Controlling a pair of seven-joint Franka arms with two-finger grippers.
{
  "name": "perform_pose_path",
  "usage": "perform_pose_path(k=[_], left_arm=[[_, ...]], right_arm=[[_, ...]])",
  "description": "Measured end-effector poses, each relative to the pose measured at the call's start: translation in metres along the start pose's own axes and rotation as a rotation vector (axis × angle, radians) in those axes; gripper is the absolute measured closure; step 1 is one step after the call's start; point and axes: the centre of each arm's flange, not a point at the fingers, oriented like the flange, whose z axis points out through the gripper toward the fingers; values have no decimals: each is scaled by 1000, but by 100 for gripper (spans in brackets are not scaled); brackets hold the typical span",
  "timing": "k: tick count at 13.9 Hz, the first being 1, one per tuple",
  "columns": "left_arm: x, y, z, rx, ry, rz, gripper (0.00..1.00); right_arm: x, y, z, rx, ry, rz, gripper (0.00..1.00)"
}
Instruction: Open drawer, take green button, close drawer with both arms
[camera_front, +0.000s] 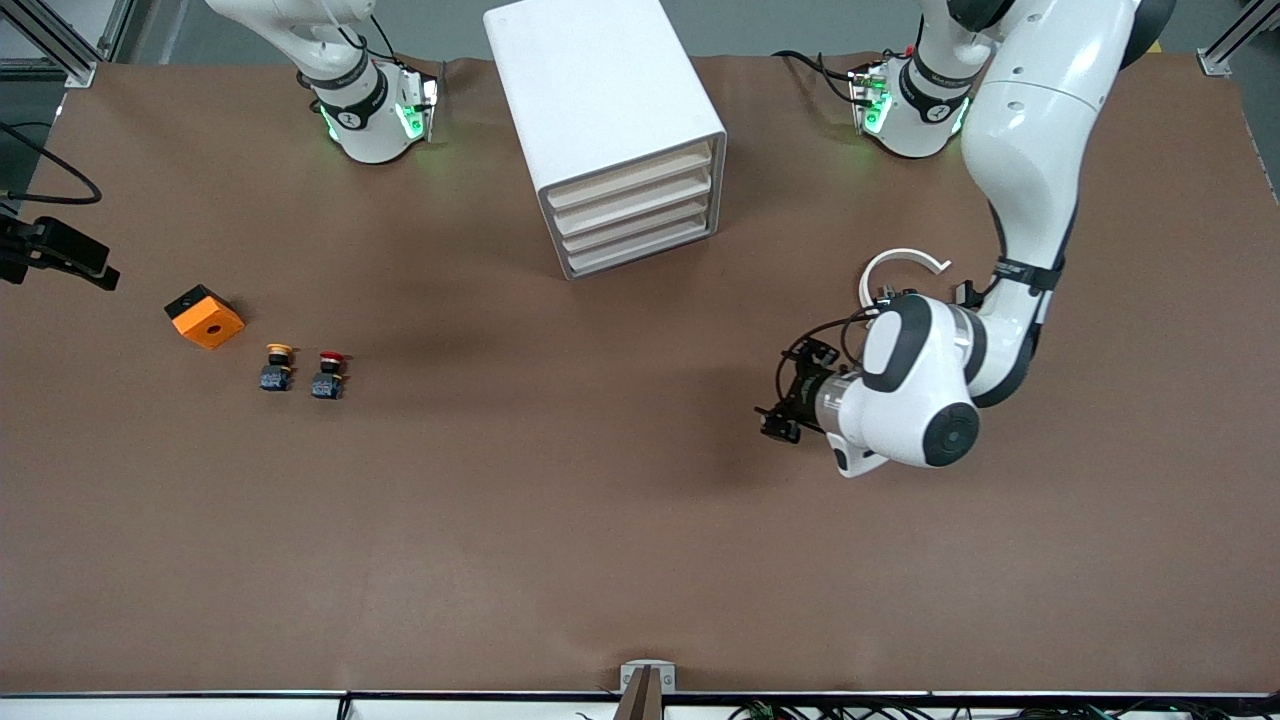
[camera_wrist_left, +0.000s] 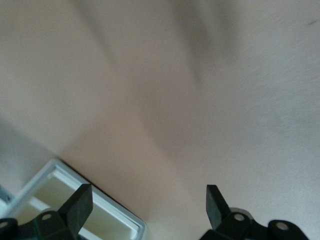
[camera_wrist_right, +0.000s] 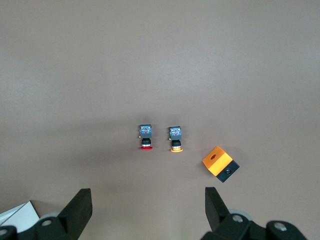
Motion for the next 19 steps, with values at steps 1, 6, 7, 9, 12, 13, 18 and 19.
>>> perform_pose_path(k=[1,6,7,9,12,13,18,19], left_arm=[[-4,2,8,1,-20,-66,0],[-16,9,28,21,-155,-371,0],[-17,10,32,32,-180,-419,0],[-15,11,44,78,-228,-499,0],[-17,1,73,219,-226,-519,0],[-23,-3,82,260,-218,-511,0],[-61,-20,133,401,-199,-489,0],[-64,-22,143,427,-210,-498,0]], right_arm=[[0,0,0,0,0,0,0],[0,0,1,0,-1,-1,0],[1,0,1,0,-2,-1,0],[1,0,1,0,-2,-2,0],[1,0,2,0,-3,-2,0],[1,0,3,0,-5,-2,0],[6,-2,10,0,-13,-4,0],[7,-2,11,0,-13,-5,0]])
